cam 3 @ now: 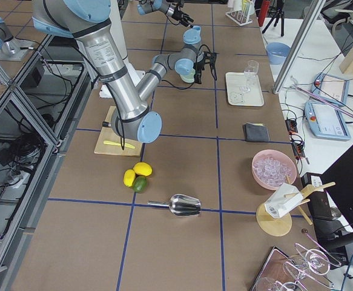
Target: Pour ice into bowl
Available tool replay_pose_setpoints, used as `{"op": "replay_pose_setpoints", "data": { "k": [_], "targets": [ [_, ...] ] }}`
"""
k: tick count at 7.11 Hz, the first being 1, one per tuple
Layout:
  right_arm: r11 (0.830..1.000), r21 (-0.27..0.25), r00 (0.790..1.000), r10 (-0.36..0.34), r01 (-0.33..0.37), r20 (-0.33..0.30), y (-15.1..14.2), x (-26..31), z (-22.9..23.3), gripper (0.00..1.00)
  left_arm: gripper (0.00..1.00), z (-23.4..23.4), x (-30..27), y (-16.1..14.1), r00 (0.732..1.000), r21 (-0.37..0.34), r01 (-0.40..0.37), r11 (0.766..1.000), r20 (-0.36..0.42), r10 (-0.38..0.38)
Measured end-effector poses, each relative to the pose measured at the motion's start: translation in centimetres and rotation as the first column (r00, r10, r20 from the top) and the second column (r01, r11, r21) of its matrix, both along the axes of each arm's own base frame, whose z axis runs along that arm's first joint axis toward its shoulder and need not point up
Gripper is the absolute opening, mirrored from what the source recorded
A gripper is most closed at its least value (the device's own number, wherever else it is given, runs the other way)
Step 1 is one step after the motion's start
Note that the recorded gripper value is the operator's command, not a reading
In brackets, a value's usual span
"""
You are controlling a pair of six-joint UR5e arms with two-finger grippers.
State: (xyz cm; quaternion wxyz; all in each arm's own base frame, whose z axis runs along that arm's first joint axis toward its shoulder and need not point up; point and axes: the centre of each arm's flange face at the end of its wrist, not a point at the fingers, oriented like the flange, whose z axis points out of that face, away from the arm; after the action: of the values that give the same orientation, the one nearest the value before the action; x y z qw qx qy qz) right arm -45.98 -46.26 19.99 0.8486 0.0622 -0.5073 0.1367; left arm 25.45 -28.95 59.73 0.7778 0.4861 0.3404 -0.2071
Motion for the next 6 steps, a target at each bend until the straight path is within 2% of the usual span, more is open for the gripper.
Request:
{"op": "replay_pose_setpoints", "data": {
  "k": [2,6],
  "targets": [
    [1.000,0.006,1.000,0.000,0.000,-0.007,-0.1,1.9,1.1,1.00,1.00,2.5,0.9,1.2,1.000,-0.008,0.020,1.000,0.019,-0.020],
    [0.997,0.070,0.998,-0.041,0.044,-0.046,-0.3,6.7,4.2,1.00,1.00,3.1,3.3,1.9,0.999,-0.010,0.026,1.000,0.047,-0.026]
  ]
}}
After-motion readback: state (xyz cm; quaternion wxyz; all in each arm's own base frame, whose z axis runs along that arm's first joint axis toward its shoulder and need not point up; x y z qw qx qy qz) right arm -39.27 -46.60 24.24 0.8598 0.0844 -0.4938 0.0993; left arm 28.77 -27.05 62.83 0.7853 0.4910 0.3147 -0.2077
